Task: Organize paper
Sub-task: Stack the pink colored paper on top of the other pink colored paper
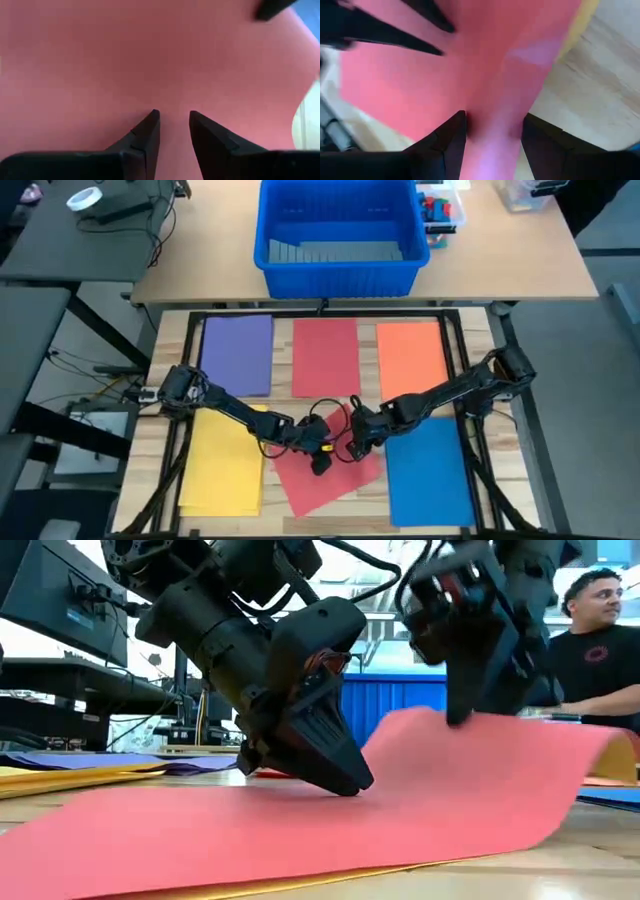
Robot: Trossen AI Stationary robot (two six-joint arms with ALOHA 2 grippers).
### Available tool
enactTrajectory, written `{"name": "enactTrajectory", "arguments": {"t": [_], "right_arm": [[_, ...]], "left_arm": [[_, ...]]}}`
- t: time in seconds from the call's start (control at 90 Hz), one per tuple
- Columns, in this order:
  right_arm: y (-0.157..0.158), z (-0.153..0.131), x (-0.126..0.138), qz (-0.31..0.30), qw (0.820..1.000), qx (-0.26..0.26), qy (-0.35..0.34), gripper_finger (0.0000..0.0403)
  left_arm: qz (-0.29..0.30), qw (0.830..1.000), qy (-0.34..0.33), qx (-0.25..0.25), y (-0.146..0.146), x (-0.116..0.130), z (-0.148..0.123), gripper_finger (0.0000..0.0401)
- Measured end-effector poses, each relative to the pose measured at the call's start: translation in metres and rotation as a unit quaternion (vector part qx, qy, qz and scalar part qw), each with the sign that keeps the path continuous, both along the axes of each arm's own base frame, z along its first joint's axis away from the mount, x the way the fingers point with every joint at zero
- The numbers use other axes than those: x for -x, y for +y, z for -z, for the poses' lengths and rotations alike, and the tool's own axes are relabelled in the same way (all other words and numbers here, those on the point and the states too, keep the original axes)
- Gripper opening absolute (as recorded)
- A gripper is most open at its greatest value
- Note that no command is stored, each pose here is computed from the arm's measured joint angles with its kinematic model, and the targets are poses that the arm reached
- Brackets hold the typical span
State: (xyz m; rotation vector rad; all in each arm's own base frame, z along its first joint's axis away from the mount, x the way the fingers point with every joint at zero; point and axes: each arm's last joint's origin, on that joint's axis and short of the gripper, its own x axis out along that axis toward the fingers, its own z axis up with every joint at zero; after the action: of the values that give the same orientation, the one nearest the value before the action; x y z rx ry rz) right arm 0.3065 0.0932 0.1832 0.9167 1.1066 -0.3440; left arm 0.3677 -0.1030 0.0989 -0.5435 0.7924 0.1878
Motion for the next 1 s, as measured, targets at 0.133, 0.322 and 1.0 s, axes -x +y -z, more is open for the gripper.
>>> {"name": "enactTrajectory", "arguments": {"t": [0.133,0.322,1.0], "right_arm": [[0.006,-0.013,-0.003,-0.005,1.0,-0.01,-0.022,0.0168],[0.017,-0.015,0.0,-0.024,0.999,-0.032,-0.016,0.0168],[0.021,-0.016,0.027,0.012,0.996,0.019,0.085,0.0168]], "left_arm": [[0.0,1.0,0.001,0.0,0.0,0.0,0.001,0.0093],[0.0,1.0,0.002,0.0,0.0,0.0,0.001,0.0093],[0.022,0.999,-0.03,-0.004,0.001,0.002,-0.022,0.0093]]}}
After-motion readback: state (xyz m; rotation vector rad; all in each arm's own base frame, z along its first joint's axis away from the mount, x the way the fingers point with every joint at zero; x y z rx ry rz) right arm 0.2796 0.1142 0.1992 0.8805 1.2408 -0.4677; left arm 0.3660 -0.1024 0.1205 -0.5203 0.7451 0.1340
